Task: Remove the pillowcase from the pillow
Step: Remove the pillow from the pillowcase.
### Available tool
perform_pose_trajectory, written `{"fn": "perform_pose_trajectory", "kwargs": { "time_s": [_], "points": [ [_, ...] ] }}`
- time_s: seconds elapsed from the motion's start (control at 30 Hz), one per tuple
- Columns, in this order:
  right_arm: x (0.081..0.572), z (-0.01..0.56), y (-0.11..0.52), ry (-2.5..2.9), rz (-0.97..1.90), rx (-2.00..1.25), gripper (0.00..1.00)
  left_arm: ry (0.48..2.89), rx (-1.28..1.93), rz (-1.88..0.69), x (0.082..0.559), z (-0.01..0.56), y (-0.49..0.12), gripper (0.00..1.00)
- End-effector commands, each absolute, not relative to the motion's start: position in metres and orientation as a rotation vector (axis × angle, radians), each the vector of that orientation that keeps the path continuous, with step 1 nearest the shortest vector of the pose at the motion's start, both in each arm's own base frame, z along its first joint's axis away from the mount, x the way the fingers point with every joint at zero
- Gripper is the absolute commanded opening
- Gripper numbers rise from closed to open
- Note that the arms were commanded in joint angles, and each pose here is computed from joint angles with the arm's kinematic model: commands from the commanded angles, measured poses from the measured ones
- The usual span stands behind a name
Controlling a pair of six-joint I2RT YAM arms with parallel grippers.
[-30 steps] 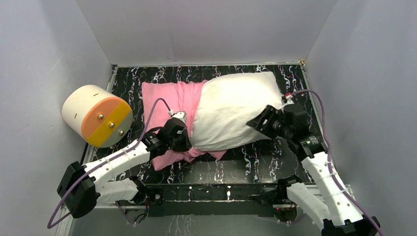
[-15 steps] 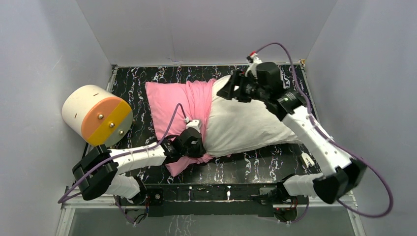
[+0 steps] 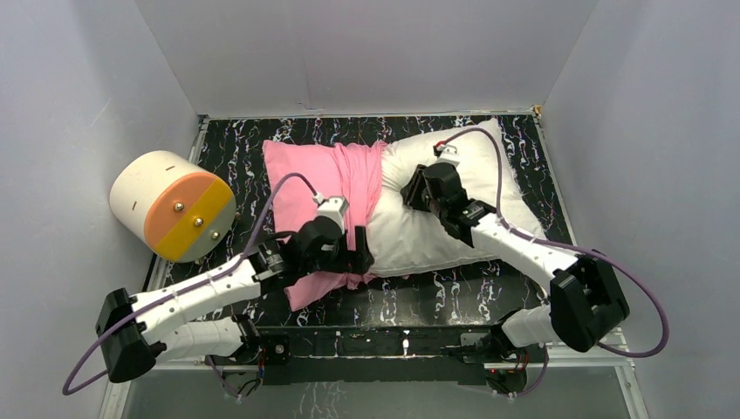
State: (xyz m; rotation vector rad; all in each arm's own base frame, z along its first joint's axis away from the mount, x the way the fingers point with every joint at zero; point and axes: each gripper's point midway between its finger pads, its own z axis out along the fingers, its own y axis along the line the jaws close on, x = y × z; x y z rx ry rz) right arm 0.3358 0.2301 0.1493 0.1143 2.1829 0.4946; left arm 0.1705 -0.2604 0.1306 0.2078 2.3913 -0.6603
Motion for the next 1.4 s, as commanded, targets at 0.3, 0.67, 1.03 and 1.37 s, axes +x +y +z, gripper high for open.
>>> {"fn": "perform_pose_trajectory", "kwargs": {
  "time_s": [0.3,0.67,1.03,1.37],
  "points": [
    [0.240,0.018,0.183,2.519,0.425,0.252,0.36,2.141,0.331,-0.366,0.347,0.281,-0.257,0.98],
    [0.233,0.015,0.183,2.520,0.464,0.335,0.36,2.390,0.430,-0.430,0.459,0.209,-0.279,0.98],
    [0.229,0.005,0.160,2.491,0.353,0.570,0.33,2.521,0.021,-0.347,0.448,0.169,-0.144,0.00],
    [0.266,0.137,0.204,2.281,0.527,0.226,0.52,2.376,0.222,-0.744,0.438,0.200,-0.184,0.00]
  ]
}}
